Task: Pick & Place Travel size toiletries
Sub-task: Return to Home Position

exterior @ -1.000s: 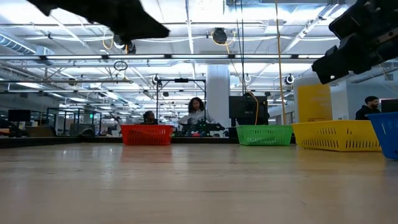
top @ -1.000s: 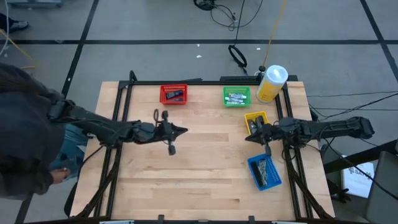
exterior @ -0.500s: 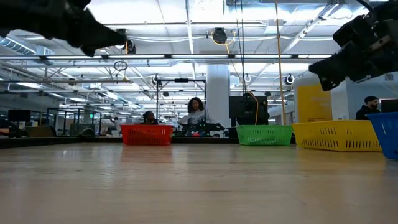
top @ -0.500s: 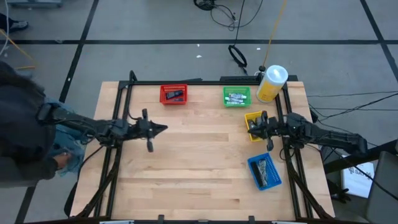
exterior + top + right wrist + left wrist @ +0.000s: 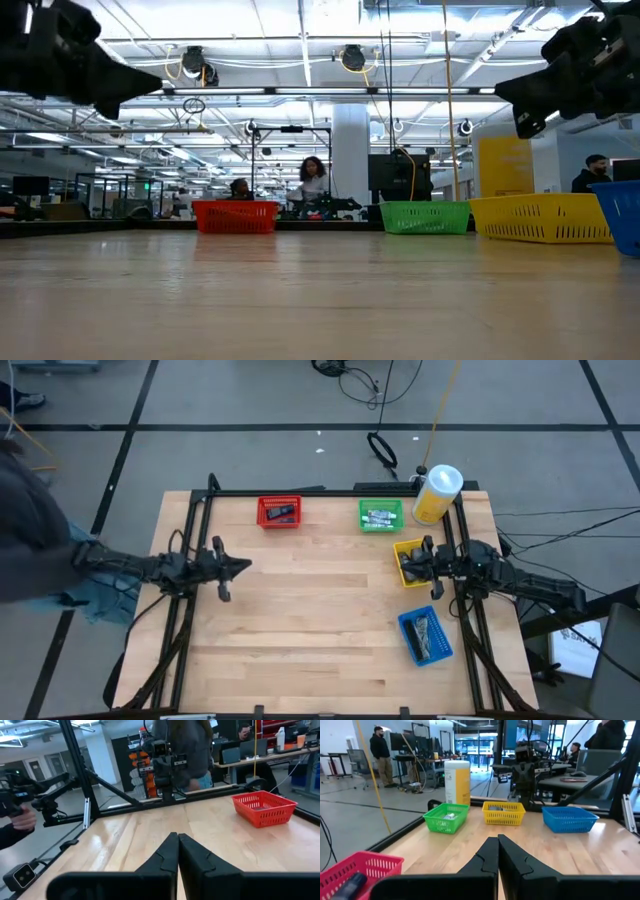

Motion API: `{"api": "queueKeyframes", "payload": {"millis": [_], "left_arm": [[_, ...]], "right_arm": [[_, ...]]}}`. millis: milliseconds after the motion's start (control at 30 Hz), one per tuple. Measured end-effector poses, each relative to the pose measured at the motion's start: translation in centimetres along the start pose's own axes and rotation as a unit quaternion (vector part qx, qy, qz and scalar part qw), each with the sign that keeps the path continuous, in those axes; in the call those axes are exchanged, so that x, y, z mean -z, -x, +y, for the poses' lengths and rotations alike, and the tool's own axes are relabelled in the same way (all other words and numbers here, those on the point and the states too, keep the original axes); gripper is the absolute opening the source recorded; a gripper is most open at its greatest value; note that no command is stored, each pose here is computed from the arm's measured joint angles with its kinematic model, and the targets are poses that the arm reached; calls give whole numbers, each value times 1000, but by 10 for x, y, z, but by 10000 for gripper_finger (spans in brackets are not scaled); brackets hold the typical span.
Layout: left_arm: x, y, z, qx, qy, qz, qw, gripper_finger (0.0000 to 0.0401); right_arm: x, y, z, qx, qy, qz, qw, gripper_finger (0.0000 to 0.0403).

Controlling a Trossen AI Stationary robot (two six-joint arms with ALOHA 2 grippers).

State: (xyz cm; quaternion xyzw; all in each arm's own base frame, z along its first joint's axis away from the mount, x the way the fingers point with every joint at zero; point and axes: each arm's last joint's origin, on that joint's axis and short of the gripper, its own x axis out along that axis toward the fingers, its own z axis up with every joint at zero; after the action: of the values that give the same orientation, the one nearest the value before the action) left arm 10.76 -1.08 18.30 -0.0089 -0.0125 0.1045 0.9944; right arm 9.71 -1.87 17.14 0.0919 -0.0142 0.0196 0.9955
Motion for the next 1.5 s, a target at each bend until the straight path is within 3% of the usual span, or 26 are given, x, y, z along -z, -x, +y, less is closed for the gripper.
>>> {"api": "queueKeyframes", "payload": {"millis": [167,433,1200,1333,1500], "left_arm": [[12,7,3,6,9,0,1000,0],[10,11,3,40,3,-10,999,0],[14,8,2,38,4,10,999,5],[10,10,6,61,28,-11,998,1],[13,9,10,125,-18,0,992,8]], "right_arm": [[0,0,0,0,-15,0,1000,0],[0,0,0,0,-15,-1,1000,0],[0,0,0,0,-15,0,1000,0],[0,0,0,1,-15,-1,1000,0],[0,0,0,1,-15,-1,1000,0]]}}
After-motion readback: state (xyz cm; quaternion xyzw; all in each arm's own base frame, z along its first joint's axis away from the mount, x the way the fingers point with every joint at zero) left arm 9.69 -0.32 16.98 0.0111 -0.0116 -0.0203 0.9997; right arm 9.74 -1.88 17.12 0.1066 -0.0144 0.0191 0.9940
